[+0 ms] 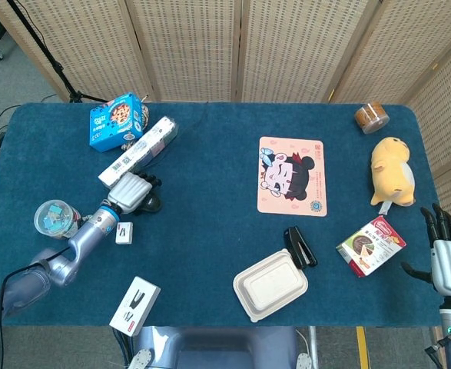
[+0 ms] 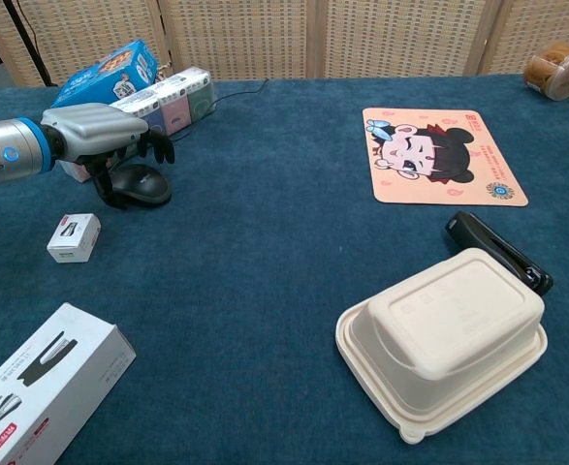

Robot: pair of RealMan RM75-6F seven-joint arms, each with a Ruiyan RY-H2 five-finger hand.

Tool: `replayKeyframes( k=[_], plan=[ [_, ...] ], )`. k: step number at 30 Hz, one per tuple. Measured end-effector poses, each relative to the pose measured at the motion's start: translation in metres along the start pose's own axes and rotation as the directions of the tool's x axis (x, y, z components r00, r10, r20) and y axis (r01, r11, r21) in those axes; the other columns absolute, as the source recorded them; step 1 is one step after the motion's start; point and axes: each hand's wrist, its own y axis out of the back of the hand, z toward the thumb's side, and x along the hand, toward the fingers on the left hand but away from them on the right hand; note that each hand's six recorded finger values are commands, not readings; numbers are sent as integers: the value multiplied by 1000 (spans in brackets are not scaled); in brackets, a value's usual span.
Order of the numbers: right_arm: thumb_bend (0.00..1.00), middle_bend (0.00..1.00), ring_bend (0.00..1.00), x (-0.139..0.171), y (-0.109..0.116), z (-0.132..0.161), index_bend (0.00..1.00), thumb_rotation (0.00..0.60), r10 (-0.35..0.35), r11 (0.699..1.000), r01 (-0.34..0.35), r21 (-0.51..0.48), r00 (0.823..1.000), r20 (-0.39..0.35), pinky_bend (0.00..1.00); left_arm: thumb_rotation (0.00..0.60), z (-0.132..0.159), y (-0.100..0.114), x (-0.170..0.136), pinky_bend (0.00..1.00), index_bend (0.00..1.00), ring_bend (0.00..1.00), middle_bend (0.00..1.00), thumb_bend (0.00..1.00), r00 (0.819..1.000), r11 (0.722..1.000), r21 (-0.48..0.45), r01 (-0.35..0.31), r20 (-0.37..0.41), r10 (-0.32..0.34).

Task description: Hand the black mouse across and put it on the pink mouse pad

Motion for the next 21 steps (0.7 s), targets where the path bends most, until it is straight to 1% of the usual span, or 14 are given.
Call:
replayKeyframes(
  k=[3,6,10,15,19,21],
  plan=[
    [0,0,0,0,1,0,0,600,1,1000,-1,-6,1000,-3,0,600,0,0,-1,475,451,416,451,193,1000,1000,5,-7,-1,7],
    [0,0,0,1,1,0,0,600,4,1000,-4,-13,1000,-5,0,600,-1,2,-2,492,495,447,486,230,1000,1000,10,-19,-2,19],
    [0,0,0,1,1,1,0,600,8,1000,-9,-20,1000,-9,0,600,-2,4,-4,494,506,457,495,272,999,999,16,-33,-5,33],
    [0,0,0,1,2,0,0,600,7,1000,-7,-22,1000,-9,0,600,-1,9,-6,494,506,458,496,277,998,998,20,-55,4,55],
    [0,0,0,1,2,0,0,600,5,1000,-5,-27,1000,-6,0,600,10,22,-8,494,506,458,496,277,994,994,31,-105,46,104],
    [0,0,0,1,3,-1,0,600,4,1000,-4,-28,1000,-6,0,600,21,31,-10,494,506,458,496,276,987,989,38,-141,84,137]
  ],
)
